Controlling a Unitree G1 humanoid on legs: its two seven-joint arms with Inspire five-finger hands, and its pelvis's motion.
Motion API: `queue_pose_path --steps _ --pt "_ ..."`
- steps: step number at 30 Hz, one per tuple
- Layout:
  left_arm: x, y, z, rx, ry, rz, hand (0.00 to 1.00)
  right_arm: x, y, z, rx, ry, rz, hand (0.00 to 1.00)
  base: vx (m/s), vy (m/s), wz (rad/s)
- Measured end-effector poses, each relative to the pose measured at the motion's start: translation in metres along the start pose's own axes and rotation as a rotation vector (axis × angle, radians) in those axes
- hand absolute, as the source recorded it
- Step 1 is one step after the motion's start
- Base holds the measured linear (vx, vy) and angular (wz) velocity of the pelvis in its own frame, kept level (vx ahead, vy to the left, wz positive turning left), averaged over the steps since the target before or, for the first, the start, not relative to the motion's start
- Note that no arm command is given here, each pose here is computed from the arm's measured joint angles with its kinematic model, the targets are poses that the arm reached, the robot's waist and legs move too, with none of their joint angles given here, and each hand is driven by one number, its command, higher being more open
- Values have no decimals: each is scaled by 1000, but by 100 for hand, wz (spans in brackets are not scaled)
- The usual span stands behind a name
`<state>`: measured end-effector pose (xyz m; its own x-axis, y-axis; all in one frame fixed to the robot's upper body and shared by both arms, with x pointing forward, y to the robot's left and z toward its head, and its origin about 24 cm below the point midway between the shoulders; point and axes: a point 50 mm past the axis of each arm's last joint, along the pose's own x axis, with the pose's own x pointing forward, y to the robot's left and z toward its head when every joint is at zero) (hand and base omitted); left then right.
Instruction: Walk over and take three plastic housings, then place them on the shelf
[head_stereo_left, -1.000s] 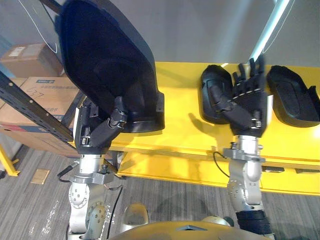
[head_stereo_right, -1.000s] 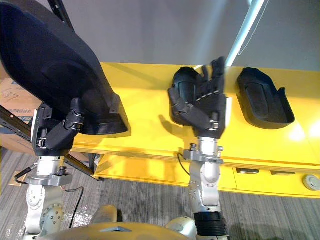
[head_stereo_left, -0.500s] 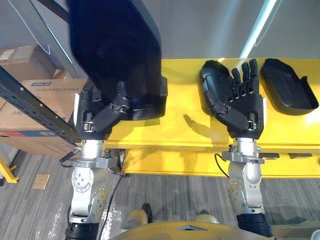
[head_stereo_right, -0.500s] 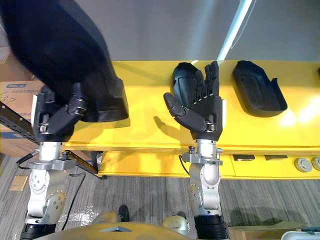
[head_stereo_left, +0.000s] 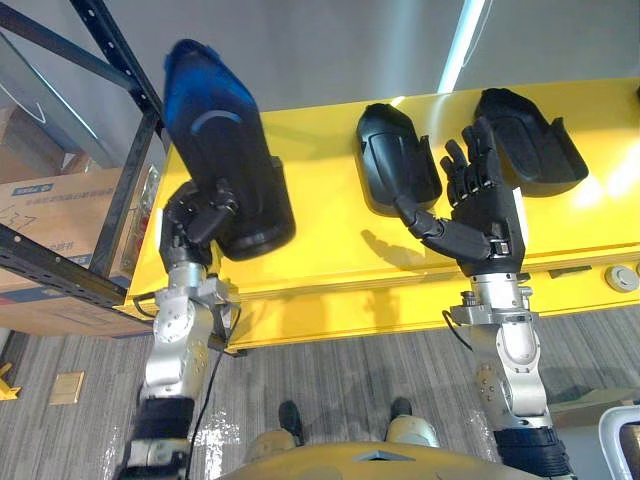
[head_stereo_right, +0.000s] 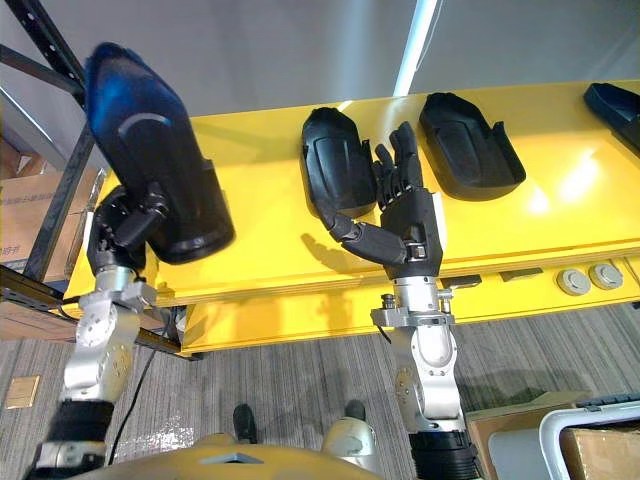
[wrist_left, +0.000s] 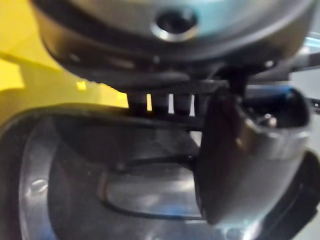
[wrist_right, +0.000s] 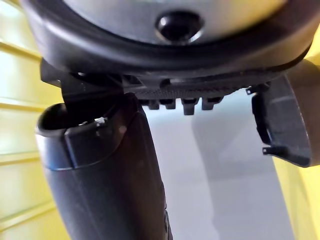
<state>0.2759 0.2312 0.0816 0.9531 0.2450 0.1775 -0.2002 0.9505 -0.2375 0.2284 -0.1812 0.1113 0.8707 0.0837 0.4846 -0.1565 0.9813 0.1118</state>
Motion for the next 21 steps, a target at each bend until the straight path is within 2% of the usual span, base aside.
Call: queue_pose_path --steps 5,8,11,14,21 --pt "27 5 10 32 17 -9 0 4 -2 0 -23 32 38 100 -7 1 0" --pt "51 14 15 75 80 -13 0 13 1 2 -27 25 65 100 -32 1 -2" --pt "64 22 20 88 137 -32 0 22 2 6 -46 12 98 100 -38 2 -6" --pt "63 33 9 114 252 -57 0 22 4 5 -42 25 107 100 2 0 -3" --pt "77 32 16 155 299 -140 0 24 12 21 -67 -15 183 100 -7 -3 1"
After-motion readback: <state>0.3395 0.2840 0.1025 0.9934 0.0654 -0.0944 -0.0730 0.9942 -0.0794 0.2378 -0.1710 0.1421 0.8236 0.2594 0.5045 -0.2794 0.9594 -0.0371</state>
